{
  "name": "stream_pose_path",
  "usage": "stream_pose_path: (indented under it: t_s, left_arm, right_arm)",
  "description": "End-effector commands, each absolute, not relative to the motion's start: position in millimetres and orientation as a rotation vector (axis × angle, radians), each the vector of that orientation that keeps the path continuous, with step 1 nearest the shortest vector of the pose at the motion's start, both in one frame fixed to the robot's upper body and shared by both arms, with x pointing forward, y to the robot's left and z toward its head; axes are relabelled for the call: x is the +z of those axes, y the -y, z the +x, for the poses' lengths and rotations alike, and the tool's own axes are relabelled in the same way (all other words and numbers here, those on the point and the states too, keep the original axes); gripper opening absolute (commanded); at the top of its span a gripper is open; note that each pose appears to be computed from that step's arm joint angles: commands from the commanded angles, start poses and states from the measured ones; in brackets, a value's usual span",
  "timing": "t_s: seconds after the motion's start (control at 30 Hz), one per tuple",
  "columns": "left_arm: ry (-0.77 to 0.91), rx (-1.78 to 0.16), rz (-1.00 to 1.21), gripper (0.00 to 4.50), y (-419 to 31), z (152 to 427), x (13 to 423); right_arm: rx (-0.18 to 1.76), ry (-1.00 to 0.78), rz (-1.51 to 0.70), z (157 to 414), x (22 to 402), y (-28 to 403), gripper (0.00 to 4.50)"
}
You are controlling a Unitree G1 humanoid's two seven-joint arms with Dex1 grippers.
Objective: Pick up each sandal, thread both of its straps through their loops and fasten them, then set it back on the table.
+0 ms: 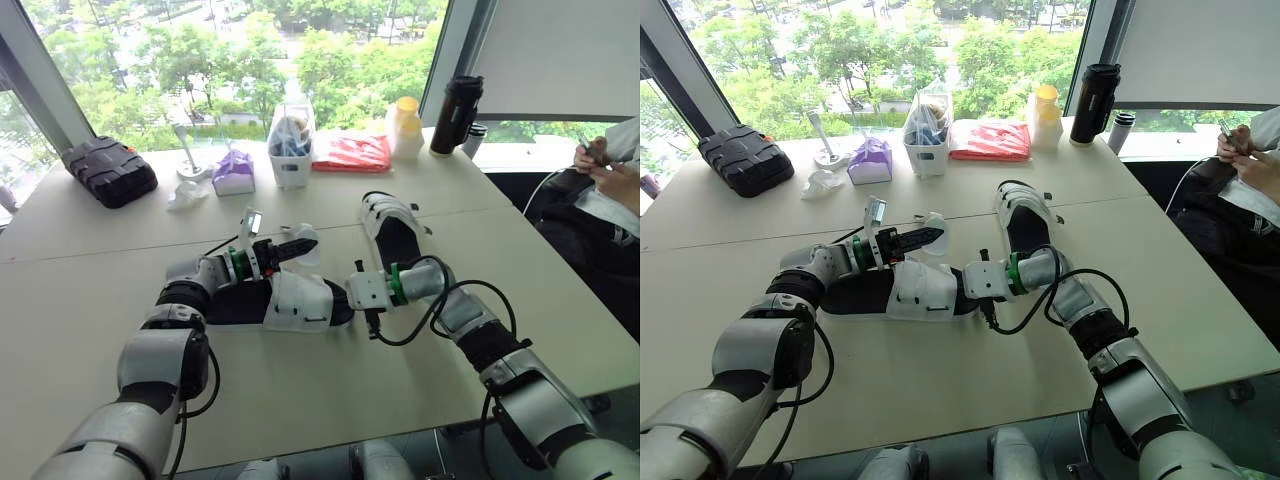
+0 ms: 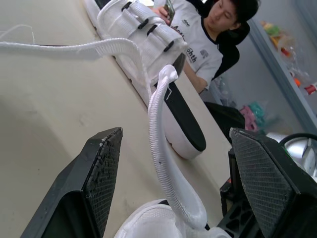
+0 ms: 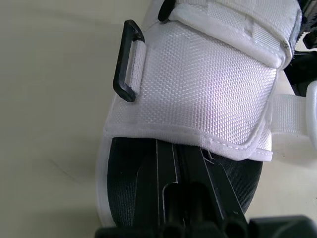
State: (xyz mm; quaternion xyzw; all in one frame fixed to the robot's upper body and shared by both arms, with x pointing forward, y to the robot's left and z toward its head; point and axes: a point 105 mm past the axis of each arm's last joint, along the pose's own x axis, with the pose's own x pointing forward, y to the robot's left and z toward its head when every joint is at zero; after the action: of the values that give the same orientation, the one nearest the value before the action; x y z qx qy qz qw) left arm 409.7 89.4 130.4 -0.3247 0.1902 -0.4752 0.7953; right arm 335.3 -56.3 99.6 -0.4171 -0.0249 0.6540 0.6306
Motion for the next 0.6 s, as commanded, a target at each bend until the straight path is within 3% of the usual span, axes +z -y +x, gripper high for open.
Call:
stream_pose_path:
  t_s: [0.03,0.27,0.43,0.6]
  left_arm:
    - [-0.373,-1.039,-0.705,3.58,-78,415,145]
    - [-0.443,-1.113,-0.588,3.58,-76,406,138]
    - [-0.555,-1.264,-0.573,3.58,-84,382,129]
    - [-0.602,-1.295,-0.593,3.58,-106,364,121]
  right_arm:
    - [1.519,-0.022,-0.975,330,81,59,0.0]
    - [1.511,-0.024,-0.975,330,82,61,0.0]
    - [1.509,-0.025,-0.978,330,81,61,0.0]
    - [1.513,-0.022,-0.981,330,81,60,0.0]
